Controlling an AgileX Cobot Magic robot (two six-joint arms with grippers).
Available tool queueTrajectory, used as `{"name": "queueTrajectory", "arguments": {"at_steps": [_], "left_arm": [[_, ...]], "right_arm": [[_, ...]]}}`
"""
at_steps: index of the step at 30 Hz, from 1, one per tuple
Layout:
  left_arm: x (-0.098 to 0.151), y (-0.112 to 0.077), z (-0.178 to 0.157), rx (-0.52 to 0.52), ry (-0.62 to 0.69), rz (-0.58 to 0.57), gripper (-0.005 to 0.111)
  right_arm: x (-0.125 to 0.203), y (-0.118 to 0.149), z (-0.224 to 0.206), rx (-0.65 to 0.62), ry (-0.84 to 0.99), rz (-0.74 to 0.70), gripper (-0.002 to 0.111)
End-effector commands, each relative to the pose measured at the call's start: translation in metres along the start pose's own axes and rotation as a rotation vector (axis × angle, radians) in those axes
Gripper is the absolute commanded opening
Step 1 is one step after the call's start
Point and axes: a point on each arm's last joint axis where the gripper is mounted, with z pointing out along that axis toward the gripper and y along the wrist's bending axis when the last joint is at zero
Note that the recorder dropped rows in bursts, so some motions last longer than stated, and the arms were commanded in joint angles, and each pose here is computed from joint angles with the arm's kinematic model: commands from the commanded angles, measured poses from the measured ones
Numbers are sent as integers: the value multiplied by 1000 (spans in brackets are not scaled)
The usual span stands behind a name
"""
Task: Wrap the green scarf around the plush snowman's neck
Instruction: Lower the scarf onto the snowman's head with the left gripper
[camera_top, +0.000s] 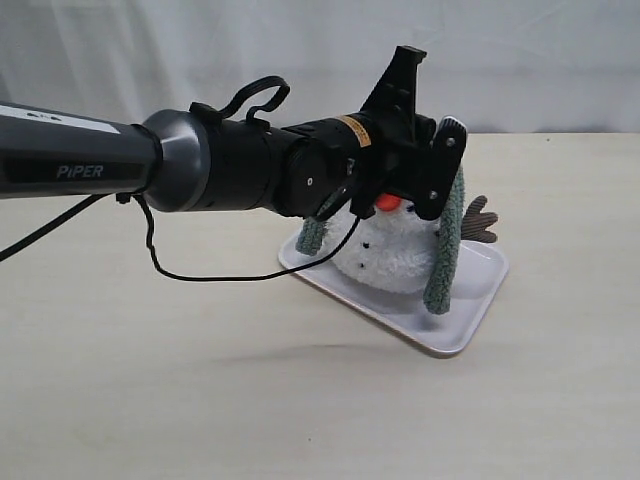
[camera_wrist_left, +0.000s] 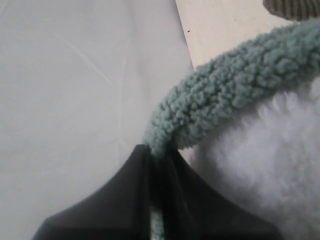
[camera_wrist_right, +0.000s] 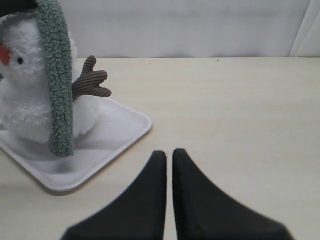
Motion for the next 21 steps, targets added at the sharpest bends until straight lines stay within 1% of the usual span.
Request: {"name": "queueTrajectory", "arguments": {"at_steps": [1, 3, 5, 7, 11, 15, 21], "left_arm": [[1, 2, 0, -18, 5, -43, 30], [1, 2, 0, -17, 8, -55, 43], [1, 2, 0, -14, 12, -75, 52], [2, 4, -1, -16, 19, -110, 57], [3, 17, -11, -14, 31, -223, 58], [0, 31, -25, 43, 5, -314, 58], [-6, 40, -41, 134, -44, -370, 58]], "right_arm": [[1, 0, 0, -2, -4, 4, 4], [1, 0, 0, -2, -4, 4, 4], [1, 0, 0, -2, -4, 4, 4], [1, 0, 0, -2, -4, 4, 4], [1, 0, 0, -2, -4, 4, 4], [1, 0, 0, -2, -4, 4, 4], [1, 0, 0, -2, -4, 4, 4]]}}
